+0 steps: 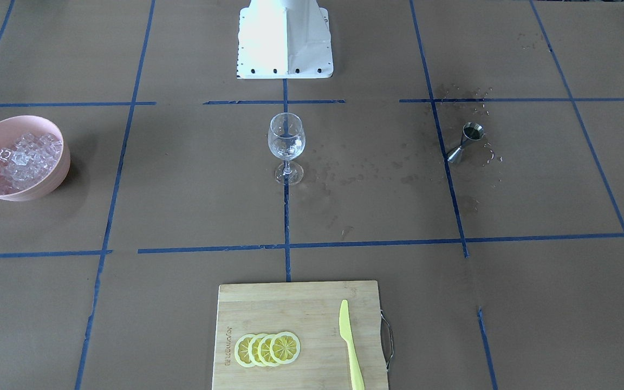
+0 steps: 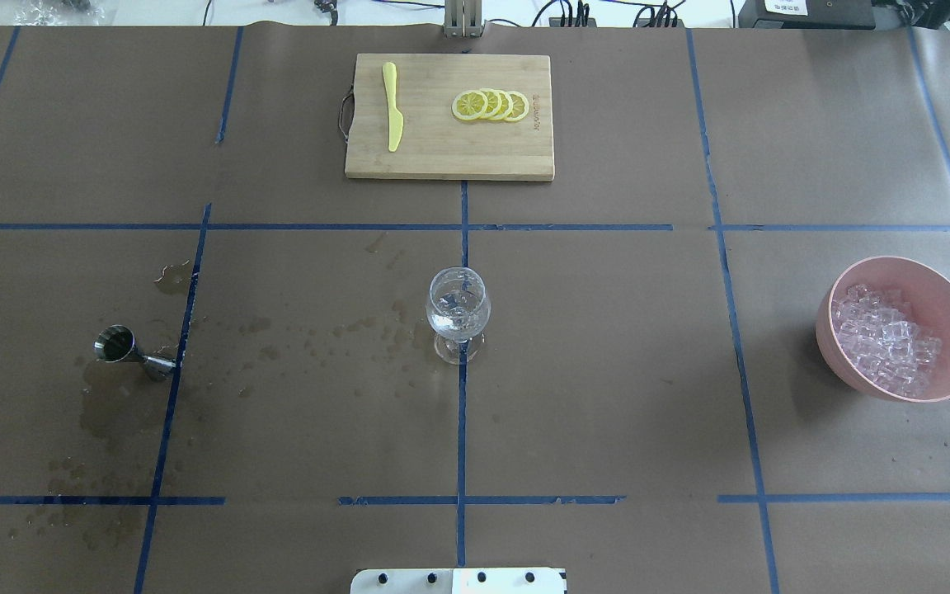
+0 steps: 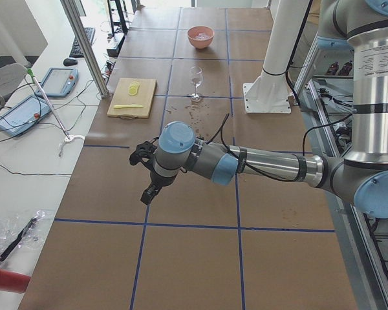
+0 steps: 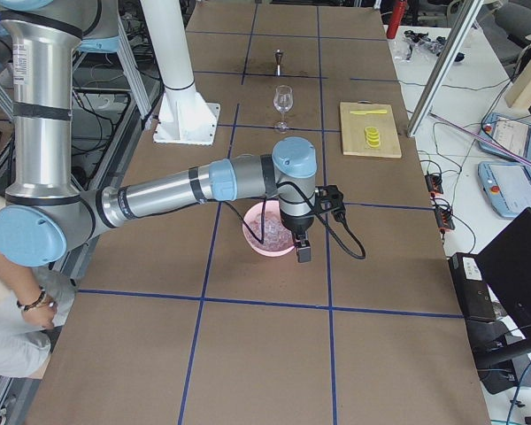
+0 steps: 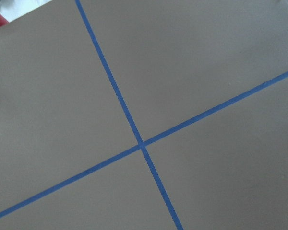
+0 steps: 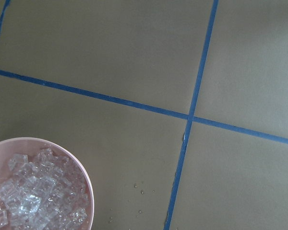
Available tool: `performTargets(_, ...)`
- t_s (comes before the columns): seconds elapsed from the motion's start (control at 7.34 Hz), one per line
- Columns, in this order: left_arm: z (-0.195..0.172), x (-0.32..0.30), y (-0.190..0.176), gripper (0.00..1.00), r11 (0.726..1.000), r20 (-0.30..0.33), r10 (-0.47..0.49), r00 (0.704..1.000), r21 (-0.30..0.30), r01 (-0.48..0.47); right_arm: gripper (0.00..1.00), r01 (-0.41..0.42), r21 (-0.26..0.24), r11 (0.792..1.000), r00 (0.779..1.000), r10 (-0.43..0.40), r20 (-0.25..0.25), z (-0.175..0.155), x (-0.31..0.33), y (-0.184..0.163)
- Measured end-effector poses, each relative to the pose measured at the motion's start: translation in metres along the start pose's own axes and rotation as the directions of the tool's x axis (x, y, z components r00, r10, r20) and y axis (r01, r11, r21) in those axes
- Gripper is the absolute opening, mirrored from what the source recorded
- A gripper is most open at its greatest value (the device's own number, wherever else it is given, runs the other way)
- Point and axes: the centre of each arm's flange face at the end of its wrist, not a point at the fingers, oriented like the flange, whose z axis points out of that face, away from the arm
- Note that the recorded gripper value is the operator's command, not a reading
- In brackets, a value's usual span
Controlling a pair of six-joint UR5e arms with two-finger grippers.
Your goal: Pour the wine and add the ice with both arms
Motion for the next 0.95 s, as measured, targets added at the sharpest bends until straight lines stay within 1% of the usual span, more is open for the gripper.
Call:
performTargets(0.14, 0.000, -0.001, -0.003, 1.00, 0.997, 0.016, 0.053, 0.998, 0.056, -0.054, 1.00, 0.022, 0.025, 0.999, 1.000, -0.022, -0.003, -0.001, -0.001, -0.003)
performTargets(0.27, -0.001, -0.002, -0.008, 1.00, 0.987, 0.038, 0.104, 0.994, 0.116, -0.108, 1.00, 0.040, 0.044, 0.998, 0.999, -0.040, -0.006, 0.000, 0.001, -0.003)
performTargets(0.41, -0.002, -0.002, -0.015, 1.00, 0.978, 0.050, 0.104, 0.993, 0.174, -0.111, 1.00, 0.052, 0.056, 0.997, 0.999, -0.051, -0.008, 0.001, 0.001, -0.003)
performTargets(0.54, -0.005, -0.001, -0.022, 1.00, 0.973, 0.044, 0.051, 0.998, 0.224, -0.060, 1.00, 0.046, 0.068, 0.997, 0.999, -0.046, -0.008, 0.000, 0.000, -0.004)
performTargets(0.68, -0.009, 0.001, -0.027, 1.00, 0.964, 0.039, 0.027, 0.999, 0.265, -0.036, 1.00, 0.025, 0.080, 0.997, 1.000, -0.024, -0.005, -0.001, -0.001, -0.005)
performTargets(0.82, -0.011, 0.007, -0.031, 1.00, 0.951, 0.033, 0.037, 0.999, 0.307, -0.045, 1.00, 0.009, 0.094, 0.996, 1.000, -0.009, -0.002, -0.002, -0.002, -0.006)
performTargets(0.95, -0.005, 0.021, -0.036, 1.00, 0.940, 0.006, 0.046, 0.999, 0.337, -0.045, 1.00, 0.004, 0.101, 0.995, 1.000, -0.004, -0.001, -0.002, -0.002, -0.006)
